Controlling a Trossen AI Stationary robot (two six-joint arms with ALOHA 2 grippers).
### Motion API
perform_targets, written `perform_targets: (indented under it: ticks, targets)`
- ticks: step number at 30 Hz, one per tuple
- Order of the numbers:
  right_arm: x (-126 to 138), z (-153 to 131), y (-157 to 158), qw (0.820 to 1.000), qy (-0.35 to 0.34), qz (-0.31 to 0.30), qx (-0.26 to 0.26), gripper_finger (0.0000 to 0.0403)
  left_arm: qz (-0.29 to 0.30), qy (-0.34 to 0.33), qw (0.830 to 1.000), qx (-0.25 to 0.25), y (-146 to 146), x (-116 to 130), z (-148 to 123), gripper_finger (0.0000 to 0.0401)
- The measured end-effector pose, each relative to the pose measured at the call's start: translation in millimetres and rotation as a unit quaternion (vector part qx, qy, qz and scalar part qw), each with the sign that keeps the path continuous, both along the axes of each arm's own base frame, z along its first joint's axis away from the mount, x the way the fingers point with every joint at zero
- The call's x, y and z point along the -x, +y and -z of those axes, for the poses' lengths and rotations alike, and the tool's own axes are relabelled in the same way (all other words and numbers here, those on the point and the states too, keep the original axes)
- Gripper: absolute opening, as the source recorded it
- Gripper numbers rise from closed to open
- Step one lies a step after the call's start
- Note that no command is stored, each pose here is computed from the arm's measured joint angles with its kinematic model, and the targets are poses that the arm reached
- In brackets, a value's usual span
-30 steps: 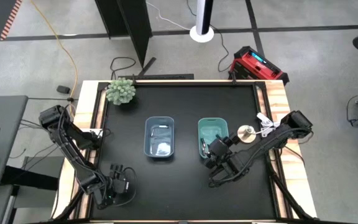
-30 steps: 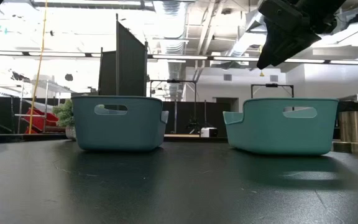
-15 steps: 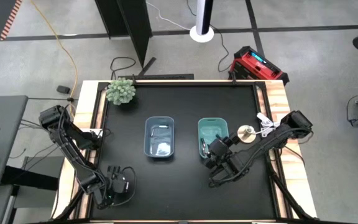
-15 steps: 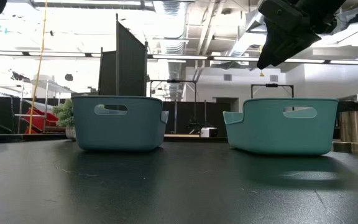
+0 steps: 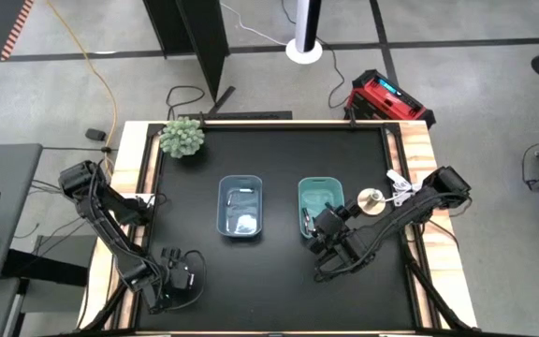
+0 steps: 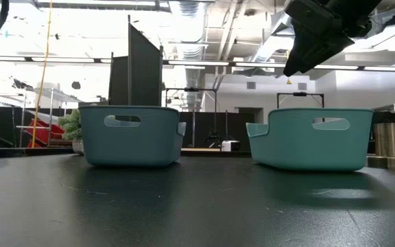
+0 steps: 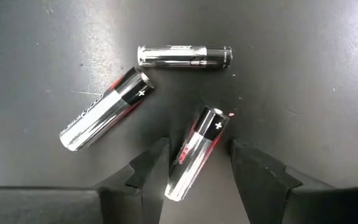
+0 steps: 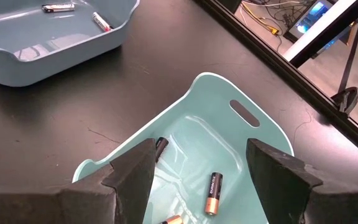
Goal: Sort batteries
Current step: Put the big silver battery into the blue bin
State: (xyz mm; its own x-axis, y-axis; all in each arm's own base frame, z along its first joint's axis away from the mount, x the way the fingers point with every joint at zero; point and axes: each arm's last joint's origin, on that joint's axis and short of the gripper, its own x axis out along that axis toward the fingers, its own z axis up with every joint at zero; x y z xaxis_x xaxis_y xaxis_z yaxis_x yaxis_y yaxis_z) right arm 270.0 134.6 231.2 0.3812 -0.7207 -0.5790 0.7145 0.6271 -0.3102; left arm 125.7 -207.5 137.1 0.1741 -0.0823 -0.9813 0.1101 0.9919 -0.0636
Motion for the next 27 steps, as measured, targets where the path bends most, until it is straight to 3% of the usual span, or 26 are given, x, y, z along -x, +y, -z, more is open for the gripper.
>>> perform_targets:
  ticks: [3,10,16,21,24,27]
  targets:
    - [0,0,0,1.0,0.0,0.0,0.0,0.0269,-0.008,0.004,1.0,-0.005,1,0,1,0.0141]
    - [0,0,0,1.0,0.0,0.0,0.0,0.0269,-0.012,0.007,1.0,-0.011,2,1,1,0.0037]
    - [0,0,0,1.0,0.0,0.0,0.0,0.0269,-0.008,0.008,1.0,0.005,1,1,-13,0.0037]
    - [0,0,0,1.0,0.0,0.0,0.0,0.0269,-0.002,-0.003,0.999,0.039,-2,0,-52,0.0037]
    - [0,0,0,1.0,0.0,0.0,0.0,0.0269,-0.012,-0.051,0.998,0.028,0,-2,-73,0.0037]
    - [0,0,0,1.0,0.0,0.0,0.0,0.0269,-0.014,-0.165,0.986,0.002,2,-9,-95,0.0037]
